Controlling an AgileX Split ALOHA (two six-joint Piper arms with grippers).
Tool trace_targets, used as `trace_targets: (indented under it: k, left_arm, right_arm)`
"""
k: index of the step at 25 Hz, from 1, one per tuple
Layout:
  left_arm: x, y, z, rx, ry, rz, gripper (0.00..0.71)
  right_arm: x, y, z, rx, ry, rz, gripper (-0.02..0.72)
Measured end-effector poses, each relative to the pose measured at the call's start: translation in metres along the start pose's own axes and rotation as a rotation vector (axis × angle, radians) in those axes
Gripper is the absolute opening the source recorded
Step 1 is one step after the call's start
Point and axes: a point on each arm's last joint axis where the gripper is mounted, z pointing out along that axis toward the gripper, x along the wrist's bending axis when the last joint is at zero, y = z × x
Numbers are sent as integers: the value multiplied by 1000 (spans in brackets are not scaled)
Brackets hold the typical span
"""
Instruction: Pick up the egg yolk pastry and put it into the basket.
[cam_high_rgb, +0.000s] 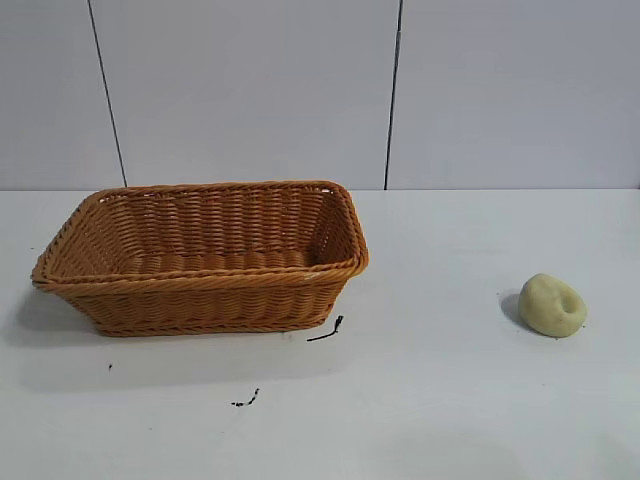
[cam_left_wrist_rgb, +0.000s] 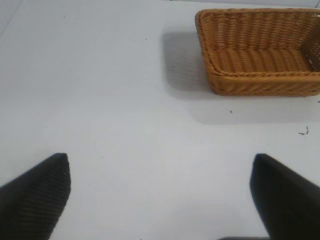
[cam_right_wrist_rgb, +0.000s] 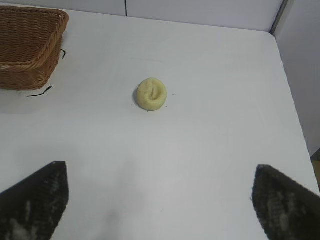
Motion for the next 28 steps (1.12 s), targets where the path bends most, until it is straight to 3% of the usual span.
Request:
trace_targets:
  k: [15, 21, 28]
  left_arm:
    - [0, 0, 0, 0, 0, 0, 696]
    - [0, 0, 0, 0, 0, 0, 696]
    - [0, 0, 0, 0, 0, 0, 696]
  right_arm:
    - [0, 2, 2, 15, 3, 4, 694]
    - [0, 35, 45, 228, 5, 14, 694]
    - [1, 70, 134, 558, 14, 17, 694]
